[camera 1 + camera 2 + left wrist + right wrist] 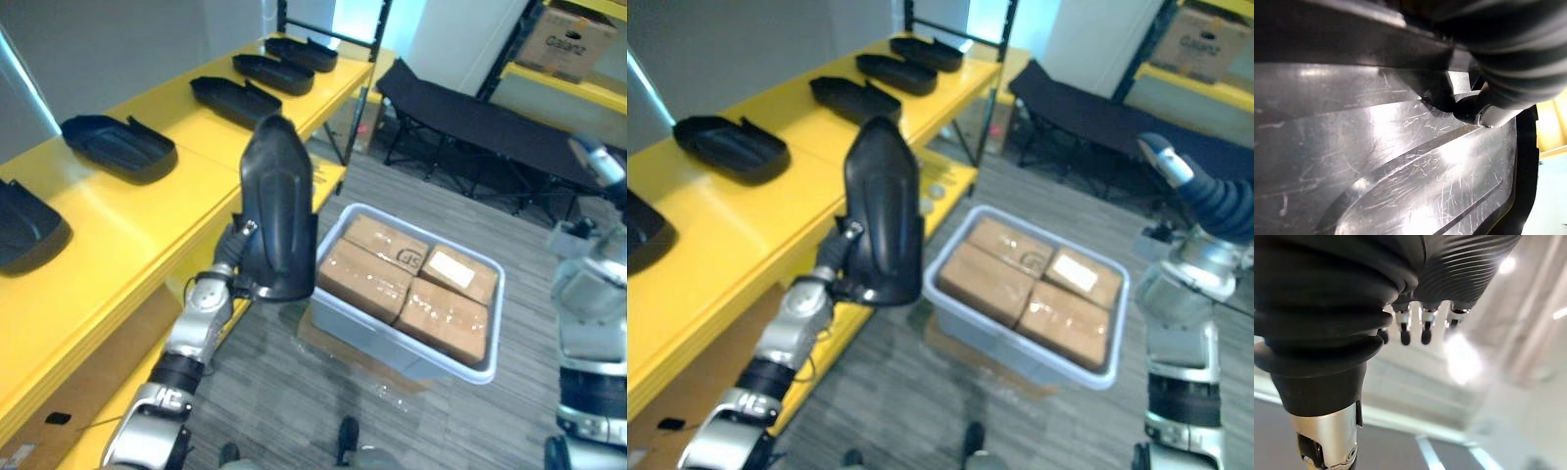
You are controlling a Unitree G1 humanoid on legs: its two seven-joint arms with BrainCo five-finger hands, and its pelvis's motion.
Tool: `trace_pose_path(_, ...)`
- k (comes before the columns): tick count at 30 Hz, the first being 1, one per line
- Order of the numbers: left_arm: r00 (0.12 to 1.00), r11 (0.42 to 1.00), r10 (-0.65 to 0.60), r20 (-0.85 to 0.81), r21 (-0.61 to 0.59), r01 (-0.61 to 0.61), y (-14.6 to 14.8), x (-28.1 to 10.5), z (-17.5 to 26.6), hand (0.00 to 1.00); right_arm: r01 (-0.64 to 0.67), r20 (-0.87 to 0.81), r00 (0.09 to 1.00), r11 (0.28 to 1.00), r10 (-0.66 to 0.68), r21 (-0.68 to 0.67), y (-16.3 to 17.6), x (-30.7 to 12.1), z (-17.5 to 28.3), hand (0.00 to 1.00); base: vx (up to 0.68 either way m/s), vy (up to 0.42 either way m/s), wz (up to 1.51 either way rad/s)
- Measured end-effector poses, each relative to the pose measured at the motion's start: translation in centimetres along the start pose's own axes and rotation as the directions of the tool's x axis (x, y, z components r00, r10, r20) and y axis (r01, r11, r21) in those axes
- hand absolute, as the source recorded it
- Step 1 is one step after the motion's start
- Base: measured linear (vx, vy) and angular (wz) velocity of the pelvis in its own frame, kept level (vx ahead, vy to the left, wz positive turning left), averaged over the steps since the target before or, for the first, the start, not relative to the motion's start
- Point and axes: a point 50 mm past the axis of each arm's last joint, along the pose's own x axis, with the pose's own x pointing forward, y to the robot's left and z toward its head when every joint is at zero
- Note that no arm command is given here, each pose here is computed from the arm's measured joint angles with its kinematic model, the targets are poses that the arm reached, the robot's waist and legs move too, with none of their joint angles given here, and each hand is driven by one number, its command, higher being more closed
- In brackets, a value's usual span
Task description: Walk over and take plastic housings, then place them on the shelf
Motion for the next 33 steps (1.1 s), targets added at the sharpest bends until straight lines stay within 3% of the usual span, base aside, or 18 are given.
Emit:
trace_pose_path(2, 0.998, 0.998, 0.057, 0.014, -0.031, -0.056, 0.6, -0.1, 0.0, 1.0, 0.009, -0.144, 0.99, 1.0, -0.011, -0.016, -1.0, -2.0, -1.7, 0.0, 0.02, 0.003, -0.13)
trace_pose_path(4, 0.989, 0.988, 0.139, 0.053, -0.083, -0.134, 1.2, -0.6, -0.2, 1.0, -0.007, -0.389, 0.921, 0.999, -0.006, -0.031, -2.1, -6.3, -4.1, 0.0, 0.01, 0.002, -0.12)
trace_pose_path(6, 0.976, 0.972, 0.198, 0.093, -0.145, -0.183, 1.2, -1.3, -0.5, 1.0, -0.019, -0.638, 0.77, 0.999, -0.006, -0.032, -3.3, -12.4, -5.8, 0.0, -0.01, 0.004, -0.13)
trace_pose_path(10, 0.936, 0.935, 0.276, 0.218, -0.284, -0.21, 1.0, -2.8, 1.1, 1.0, 0.0, -0.791, 0.611, 1.0, -0.008, -0.01, -3.5, -18.2, -5.0, 0.0, 0.0, 0.002, -0.01)
trace_pose_path(14, 0.82, 0.901, 0.365, 0.441, -0.391, -0.191, 2.3, -5.5, 5.4, 1.0, 0.02, -0.791, 0.608, 0.994, 0.069, 0.103, -2.7, -18.4, -4.7, 0.0, -0.01, -0.008, 0.07)
trace_pose_path(19, 0.719, 0.859, 0.486, 0.497, -0.421, -0.29, 5.5, -8.7, 6.2, 1.0, -0.019, -0.756, 0.625, 0.972, 0.194, 0.234, -1.7, -17.7, -4.6, 0.0, 0.0, -0.004, 0.34)
trace_pose_path(27, 0.542, 0.717, 0.668, 0.51, -0.249, -0.651, 11.5, -15.9, 5.2, 1.0, -0.102, -0.636, 0.645, 0.873, 0.424, 0.478, 3.2, -16.1, -4.1, 0.0, 0.02, -0.01, 0.56)
trace_pose_path(33, 0.453, 0.576, 0.761, 0.464, -0.162, -0.801, 13.3, -20.5, 3.7, 1.0, -0.161, -0.608, 0.535, 0.777, 0.587, 0.609, 7.8, -17.8, -3.4, 0.0, 0.01, -0.002, 0.57)
